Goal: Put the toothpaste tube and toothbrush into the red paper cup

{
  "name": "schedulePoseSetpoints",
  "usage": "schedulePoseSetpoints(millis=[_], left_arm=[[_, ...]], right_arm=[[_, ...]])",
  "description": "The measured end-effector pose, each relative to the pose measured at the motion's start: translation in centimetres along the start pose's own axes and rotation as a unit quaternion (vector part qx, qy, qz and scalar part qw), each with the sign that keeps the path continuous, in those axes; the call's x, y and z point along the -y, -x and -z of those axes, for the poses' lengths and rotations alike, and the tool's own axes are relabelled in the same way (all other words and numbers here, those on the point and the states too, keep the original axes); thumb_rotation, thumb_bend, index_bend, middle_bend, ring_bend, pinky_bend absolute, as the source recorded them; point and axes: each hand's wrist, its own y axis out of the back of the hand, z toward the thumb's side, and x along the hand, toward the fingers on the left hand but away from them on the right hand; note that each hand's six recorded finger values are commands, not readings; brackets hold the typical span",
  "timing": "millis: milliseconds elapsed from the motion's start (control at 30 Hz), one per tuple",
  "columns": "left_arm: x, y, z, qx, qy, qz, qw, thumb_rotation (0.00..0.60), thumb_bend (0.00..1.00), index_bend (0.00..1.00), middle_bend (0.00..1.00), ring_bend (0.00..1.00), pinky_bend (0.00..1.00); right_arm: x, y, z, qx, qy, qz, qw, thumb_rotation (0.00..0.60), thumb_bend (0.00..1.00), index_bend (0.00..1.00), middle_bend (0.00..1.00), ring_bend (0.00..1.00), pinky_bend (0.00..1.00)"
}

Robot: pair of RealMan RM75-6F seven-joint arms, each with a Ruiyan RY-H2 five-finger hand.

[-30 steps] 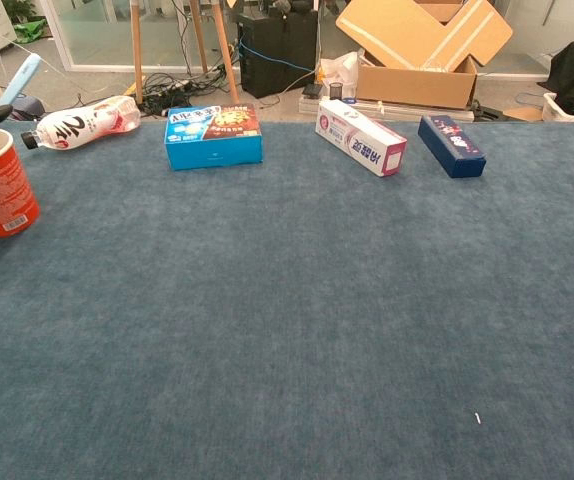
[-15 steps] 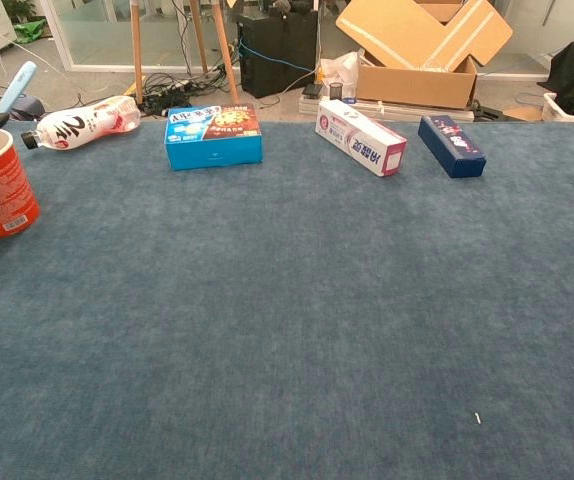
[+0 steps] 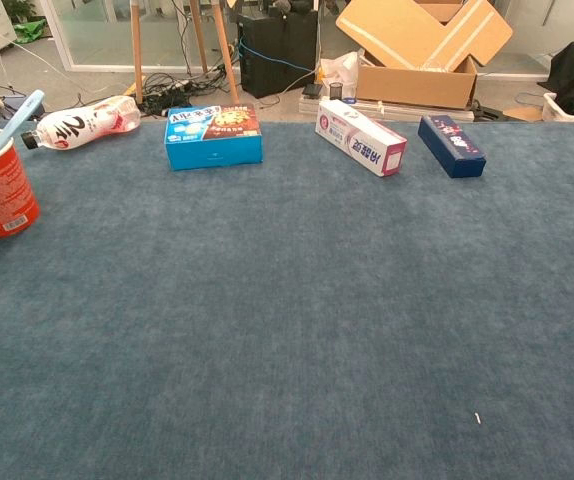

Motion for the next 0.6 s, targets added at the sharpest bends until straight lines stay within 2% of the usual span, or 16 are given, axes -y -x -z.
schedulePoseSetpoints(millis=[600], left_arm=[[-0.5, 1.4, -1.3, 0.017, 0.008, 0.007, 0.9998, 0.600, 0.35, 0.43, 0.00, 0.00, 0.00]], right_arm=[[-0.5, 0.1, -0.4, -0.006, -0.003, 0.005, 1.0000, 0.600, 0.00, 0.09, 0.10, 0.11, 0.43]])
